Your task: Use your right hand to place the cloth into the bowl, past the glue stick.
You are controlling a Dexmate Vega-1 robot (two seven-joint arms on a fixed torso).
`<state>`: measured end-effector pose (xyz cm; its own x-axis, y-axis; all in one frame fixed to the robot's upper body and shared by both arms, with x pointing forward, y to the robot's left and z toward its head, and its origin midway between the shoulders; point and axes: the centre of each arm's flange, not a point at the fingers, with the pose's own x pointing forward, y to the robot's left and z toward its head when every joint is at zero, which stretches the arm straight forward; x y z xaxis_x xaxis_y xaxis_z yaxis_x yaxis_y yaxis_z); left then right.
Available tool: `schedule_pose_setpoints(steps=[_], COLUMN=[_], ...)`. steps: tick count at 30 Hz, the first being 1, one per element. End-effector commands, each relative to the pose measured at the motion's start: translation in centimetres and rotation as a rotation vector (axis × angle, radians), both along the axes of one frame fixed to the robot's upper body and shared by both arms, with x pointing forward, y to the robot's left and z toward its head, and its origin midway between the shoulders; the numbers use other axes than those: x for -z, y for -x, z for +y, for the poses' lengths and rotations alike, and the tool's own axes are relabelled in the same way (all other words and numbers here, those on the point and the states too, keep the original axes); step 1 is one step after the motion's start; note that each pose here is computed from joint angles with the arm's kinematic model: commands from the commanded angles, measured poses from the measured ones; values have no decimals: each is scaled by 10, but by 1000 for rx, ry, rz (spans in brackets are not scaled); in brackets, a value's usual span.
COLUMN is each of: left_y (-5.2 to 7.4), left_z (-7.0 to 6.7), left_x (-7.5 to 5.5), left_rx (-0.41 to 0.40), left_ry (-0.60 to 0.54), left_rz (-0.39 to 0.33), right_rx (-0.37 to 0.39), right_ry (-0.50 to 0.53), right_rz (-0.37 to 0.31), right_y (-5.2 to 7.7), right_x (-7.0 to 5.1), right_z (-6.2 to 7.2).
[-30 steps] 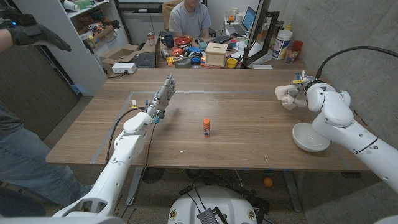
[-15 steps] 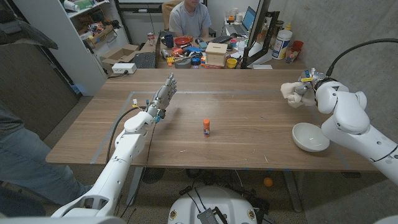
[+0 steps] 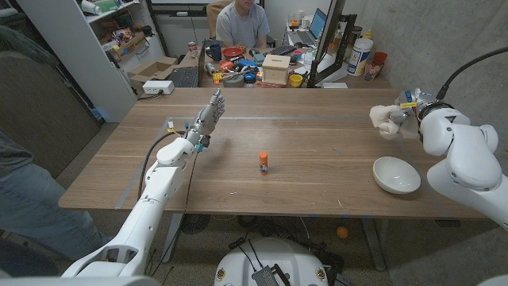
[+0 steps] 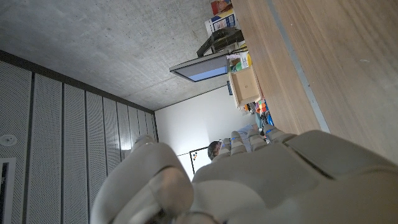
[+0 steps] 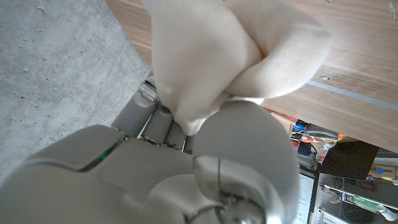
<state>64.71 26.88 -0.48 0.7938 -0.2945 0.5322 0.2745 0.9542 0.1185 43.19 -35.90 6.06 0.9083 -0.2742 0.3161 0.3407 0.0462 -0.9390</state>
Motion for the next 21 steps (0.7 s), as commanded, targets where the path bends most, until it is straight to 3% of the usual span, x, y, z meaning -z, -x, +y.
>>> schedule_pose_setpoints(steps=[1, 13, 21], left_y=[4, 3, 3], left_z=[-2, -1, 3], left_x=[-21, -25, -27], left_rx=[2, 7, 0], left_ry=[-29, -46, -50], left_rz=[-27, -24, -19], right_rx=[44, 61, 89], right_ry=[-23, -50, -76], right_rz=[-6, 48, 69], right_y=[40, 47, 55], right_x=[16, 42, 52], right_z=[-7, -5, -8])
